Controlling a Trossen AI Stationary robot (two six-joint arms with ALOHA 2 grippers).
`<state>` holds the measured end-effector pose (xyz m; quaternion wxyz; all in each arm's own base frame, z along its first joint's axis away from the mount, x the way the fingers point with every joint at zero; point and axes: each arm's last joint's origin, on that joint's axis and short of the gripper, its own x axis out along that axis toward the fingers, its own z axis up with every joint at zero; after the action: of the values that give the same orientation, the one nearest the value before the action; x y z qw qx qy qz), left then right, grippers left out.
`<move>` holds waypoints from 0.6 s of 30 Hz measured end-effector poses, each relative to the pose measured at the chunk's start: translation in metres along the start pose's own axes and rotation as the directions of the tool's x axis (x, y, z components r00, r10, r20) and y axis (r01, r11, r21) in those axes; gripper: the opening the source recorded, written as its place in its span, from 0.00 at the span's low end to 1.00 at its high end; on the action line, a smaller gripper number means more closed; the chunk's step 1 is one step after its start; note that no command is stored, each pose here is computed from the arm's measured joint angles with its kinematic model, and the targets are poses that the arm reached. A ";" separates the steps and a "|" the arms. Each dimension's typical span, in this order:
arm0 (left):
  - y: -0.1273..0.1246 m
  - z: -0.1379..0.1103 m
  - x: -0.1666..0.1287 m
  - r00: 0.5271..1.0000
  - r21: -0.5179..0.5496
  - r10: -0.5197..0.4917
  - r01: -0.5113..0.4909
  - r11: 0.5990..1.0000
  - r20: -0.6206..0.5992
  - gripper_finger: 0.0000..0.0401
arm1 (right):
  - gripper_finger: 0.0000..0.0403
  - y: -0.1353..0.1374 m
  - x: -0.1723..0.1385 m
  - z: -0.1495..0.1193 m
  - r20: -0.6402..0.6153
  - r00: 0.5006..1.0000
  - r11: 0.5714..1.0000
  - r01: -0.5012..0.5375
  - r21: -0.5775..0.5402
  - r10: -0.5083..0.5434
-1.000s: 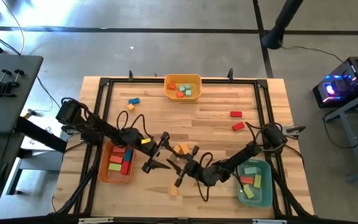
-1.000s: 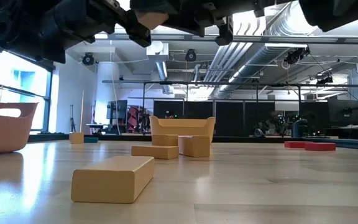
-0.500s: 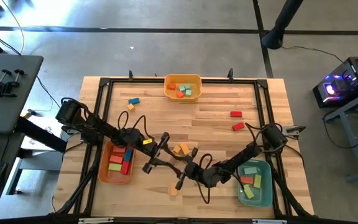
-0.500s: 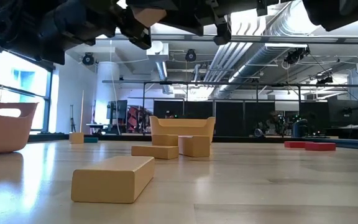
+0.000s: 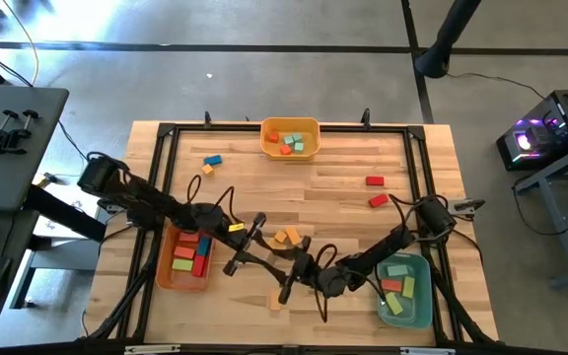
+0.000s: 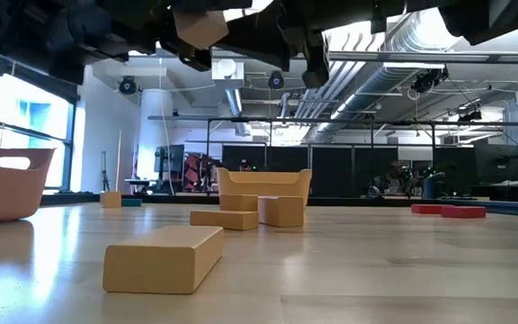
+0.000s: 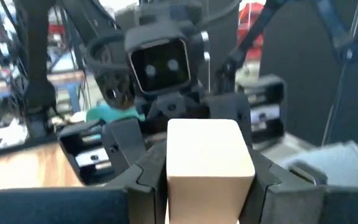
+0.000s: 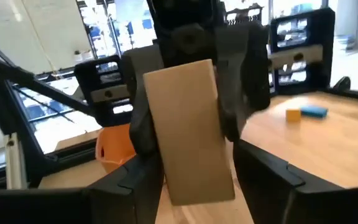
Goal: Sort blocks by size
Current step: Put the thick brown block into the orange bin
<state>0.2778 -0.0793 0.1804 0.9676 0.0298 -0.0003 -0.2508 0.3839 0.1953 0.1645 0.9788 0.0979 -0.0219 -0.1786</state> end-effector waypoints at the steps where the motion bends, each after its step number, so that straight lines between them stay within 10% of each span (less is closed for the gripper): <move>1: -0.001 0.002 -0.002 1.000 0.006 0.000 0.000 1.000 -0.024 0.26 | 0.47 0.000 0.000 -0.001 -0.011 1.000 1.000 -0.006 0.010 0.006; 18: -0.030 0.030 -0.062 0.858 0.130 0.238 -0.201 0.971 -0.455 0.26 | 0.73 -0.005 0.002 -0.015 -0.140 0.990 1.000 -0.023 0.000 0.023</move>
<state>0.2088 -0.0767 0.2091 0.9594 0.1268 0.2193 -0.1240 0.3850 0.1932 0.1489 0.9800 0.1092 0.0457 -0.1600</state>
